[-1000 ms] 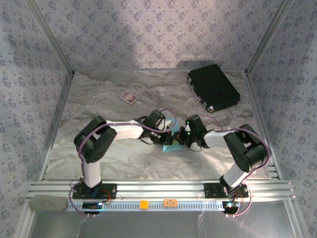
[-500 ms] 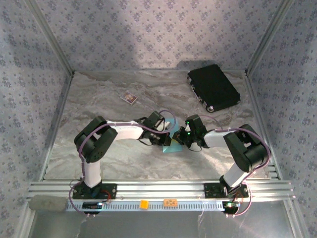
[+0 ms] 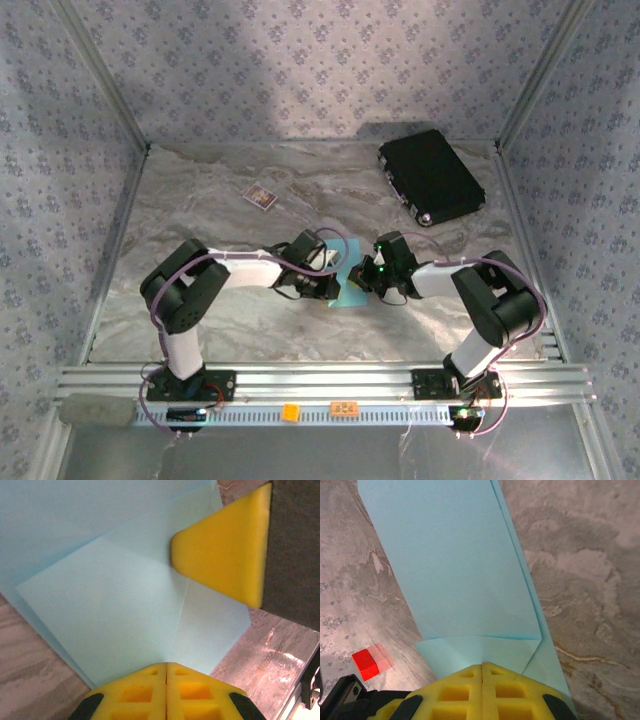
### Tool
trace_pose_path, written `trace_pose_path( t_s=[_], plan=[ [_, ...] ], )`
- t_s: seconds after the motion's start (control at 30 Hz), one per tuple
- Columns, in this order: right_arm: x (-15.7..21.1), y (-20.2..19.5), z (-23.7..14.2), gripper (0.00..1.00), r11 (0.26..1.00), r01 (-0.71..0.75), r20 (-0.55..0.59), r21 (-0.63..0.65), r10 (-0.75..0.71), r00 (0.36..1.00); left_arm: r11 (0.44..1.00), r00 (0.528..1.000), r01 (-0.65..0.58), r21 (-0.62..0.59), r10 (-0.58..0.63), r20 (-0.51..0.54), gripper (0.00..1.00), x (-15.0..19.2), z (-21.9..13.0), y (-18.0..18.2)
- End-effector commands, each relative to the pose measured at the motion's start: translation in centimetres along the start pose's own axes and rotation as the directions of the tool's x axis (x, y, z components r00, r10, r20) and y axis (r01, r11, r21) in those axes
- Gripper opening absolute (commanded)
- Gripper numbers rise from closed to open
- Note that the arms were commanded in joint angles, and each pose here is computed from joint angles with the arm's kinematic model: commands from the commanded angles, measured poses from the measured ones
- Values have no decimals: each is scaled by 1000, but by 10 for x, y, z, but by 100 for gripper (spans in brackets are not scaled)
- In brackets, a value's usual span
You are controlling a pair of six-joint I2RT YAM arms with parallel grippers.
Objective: Fold a paper plane with a square sheet of paper (pick it up from the middle)
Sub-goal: Fold the triangle a second time at the center of the table.
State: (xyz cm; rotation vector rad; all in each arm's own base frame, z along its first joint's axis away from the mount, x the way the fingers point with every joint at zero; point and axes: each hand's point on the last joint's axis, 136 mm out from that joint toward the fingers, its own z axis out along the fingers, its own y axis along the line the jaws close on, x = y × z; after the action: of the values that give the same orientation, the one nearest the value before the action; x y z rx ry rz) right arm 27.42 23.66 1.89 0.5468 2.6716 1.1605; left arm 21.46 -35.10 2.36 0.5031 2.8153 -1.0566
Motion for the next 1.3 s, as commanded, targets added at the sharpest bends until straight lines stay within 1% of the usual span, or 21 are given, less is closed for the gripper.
trace_pose_path(
  t_s=[0.0,0.1,0.2,0.43,0.6,0.8,1.27],
  plan=[
    [8,-38,0,0,990,-60,-7,130,61,998,998,999,-37,49,35,30,7,-5,-12,-21],
    [8,-39,-1,0,990,-60,-5,130,61,998,994,998,-48,97,44,43,7,-12,-15,-35],
    [8,-39,0,0,989,-60,-6,132,62,998,992,999,-43,123,39,34,7,-15,-9,-39],
    [9,-39,0,0,989,-59,-9,133,60,998,993,1000,-26,111,27,-6,9,-18,6,-34],
    [9,-40,0,0,989,-58,-8,134,59,998,999,999,-6,42,8,-52,10,-1,12,-12],
    [9,-42,-1,0,989,-60,-7,138,62,998,999,996,29,14,-28,-86,9,27,10,7],
    [8,-44,-2,0,988,-63,-7,141,65,998,999,997,48,2,-48,-65,10,44,-4,15]
  ],
)
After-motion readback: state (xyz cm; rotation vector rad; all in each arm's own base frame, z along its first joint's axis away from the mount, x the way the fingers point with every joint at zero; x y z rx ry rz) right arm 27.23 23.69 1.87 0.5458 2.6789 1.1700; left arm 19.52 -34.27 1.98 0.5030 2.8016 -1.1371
